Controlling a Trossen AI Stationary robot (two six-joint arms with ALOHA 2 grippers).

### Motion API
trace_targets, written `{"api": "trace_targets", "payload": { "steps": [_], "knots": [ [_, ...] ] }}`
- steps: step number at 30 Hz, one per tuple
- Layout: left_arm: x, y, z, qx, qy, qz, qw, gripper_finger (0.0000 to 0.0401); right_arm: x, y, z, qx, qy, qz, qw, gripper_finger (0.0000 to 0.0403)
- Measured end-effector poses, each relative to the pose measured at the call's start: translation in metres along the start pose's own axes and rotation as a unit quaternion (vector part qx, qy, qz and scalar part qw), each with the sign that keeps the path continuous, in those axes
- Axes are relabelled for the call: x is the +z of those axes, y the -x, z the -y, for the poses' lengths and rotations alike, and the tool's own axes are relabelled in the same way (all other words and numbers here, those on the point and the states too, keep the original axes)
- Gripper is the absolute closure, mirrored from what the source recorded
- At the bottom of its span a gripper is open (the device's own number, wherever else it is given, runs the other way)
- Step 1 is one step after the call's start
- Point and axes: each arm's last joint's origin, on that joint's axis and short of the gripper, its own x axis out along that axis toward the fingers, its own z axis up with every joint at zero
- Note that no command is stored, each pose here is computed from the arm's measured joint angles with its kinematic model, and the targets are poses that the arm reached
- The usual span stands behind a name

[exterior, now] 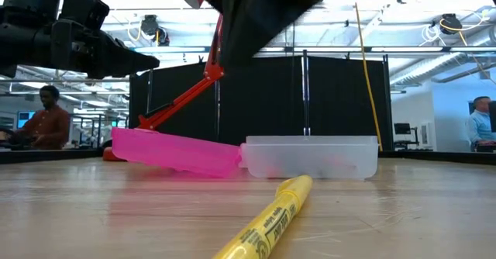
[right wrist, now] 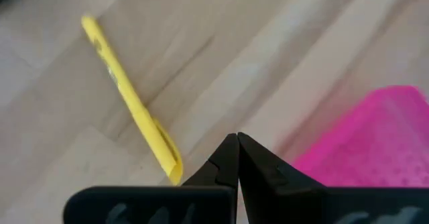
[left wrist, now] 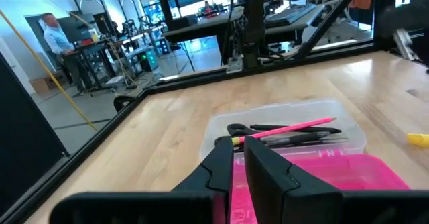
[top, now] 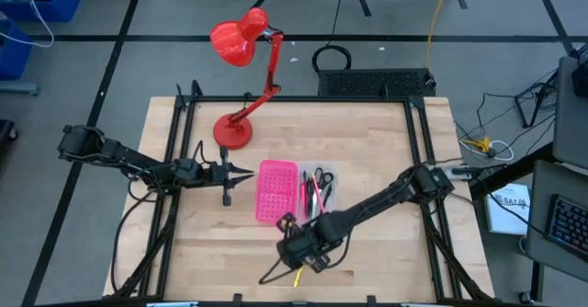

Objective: Pick & place school supplies into a supply box
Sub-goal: Put the yellow pen in the pink box

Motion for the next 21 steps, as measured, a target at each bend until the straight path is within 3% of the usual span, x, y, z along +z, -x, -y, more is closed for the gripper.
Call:
{"api": "trace_targets", "payload": {
  "steps": [5,10,21],
  "knots": [
    [-0.001,0.0,0.0,-0.001,0.001,-0.003,1.0,0.0354,-0.002,-0.028,-0.011,0.011,0.032,-0.031,0.999,0.0403],
    [-0.001,0.0,0.0,-0.001,0.005,-0.004,1.0,0.0354,0.0,-0.031,-0.021,0.016,0.05,-0.032,0.998,0.0392],
    [-0.001,0.0,0.0,-0.001,0.001,-0.007,1.0,0.0354,0.005,-0.029,-0.063,0.038,0.158,-0.031,0.986,0.0278]
  ]
}}
